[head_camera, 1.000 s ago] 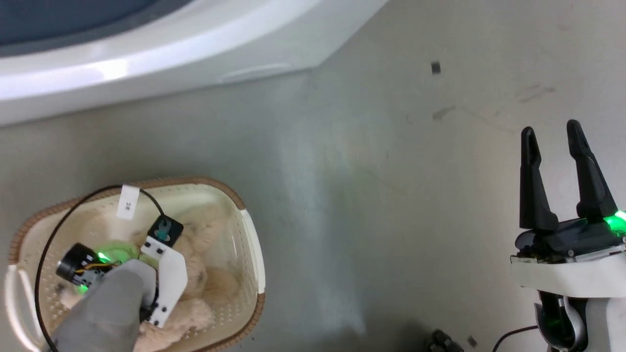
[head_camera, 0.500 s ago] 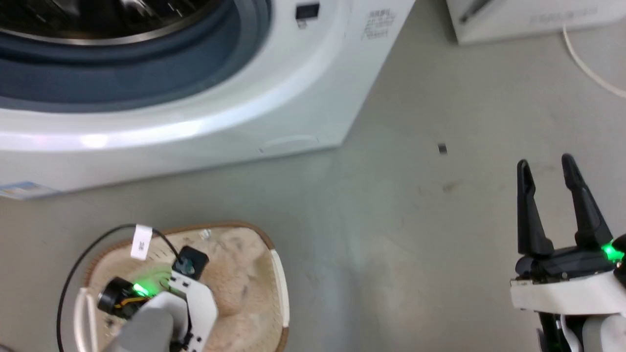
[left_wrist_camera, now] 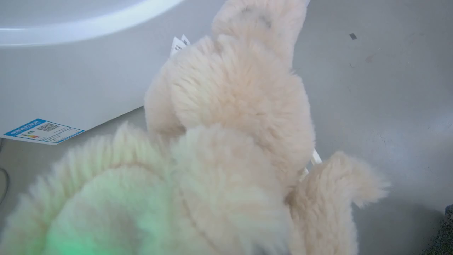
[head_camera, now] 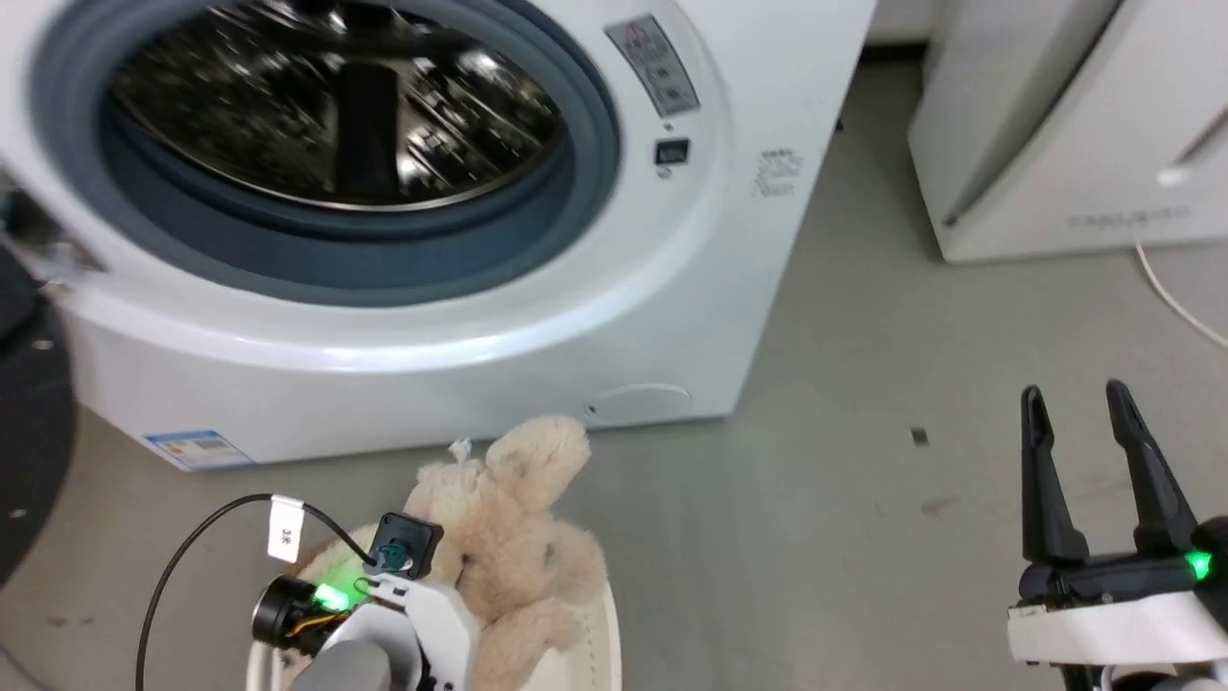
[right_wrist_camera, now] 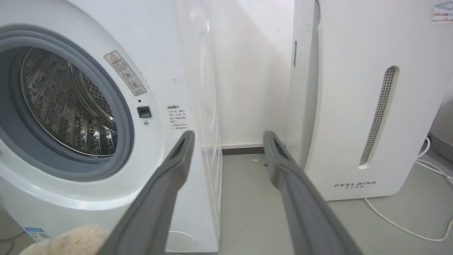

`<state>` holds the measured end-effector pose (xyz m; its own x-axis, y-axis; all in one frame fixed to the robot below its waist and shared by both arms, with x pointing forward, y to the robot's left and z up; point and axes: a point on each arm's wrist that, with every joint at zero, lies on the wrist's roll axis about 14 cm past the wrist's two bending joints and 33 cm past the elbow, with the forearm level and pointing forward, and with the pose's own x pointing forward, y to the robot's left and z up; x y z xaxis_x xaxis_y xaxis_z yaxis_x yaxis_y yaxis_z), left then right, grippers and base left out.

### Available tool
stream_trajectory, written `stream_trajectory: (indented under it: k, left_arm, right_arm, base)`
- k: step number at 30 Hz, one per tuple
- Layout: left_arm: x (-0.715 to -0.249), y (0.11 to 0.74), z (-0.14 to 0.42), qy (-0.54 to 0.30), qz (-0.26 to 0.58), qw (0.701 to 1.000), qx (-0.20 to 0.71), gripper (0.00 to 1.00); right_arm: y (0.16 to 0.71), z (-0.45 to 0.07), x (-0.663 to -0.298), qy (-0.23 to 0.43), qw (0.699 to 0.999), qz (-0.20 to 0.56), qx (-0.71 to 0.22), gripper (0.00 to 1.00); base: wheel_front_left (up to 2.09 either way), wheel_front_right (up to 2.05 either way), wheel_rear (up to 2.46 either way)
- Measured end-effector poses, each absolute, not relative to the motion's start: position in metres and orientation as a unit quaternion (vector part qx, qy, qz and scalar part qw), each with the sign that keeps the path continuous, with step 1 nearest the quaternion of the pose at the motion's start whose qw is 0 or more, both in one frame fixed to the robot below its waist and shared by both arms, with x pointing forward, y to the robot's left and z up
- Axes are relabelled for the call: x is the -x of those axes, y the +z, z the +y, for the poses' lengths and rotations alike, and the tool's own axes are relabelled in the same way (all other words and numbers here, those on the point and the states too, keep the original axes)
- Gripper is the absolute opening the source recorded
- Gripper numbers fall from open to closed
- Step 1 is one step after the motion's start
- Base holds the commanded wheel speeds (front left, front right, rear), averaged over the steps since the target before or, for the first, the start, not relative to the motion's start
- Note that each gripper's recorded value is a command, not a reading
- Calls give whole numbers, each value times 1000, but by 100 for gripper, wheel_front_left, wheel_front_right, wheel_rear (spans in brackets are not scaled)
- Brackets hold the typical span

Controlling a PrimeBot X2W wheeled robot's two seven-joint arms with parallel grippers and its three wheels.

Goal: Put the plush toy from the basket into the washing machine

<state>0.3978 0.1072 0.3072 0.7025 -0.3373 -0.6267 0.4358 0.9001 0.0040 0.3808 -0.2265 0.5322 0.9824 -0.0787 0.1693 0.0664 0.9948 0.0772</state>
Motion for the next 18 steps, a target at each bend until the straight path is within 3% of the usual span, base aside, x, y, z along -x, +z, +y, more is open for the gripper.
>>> stream_trajectory:
  k: [8, 18]
  left_arm:
    - [-419, 380, 107, -177, 192, 965, -29, 0]
    - [-447, 468, 105, -162, 36, 986, 13, 0]
  right_arm:
    - [548, -216, -374, -19, 993, -109, -42, 100]
    - [546, -215, -372, -19, 993, -106, -39, 100]
  base:
    - [0, 0, 0]
    - [0, 0, 0]
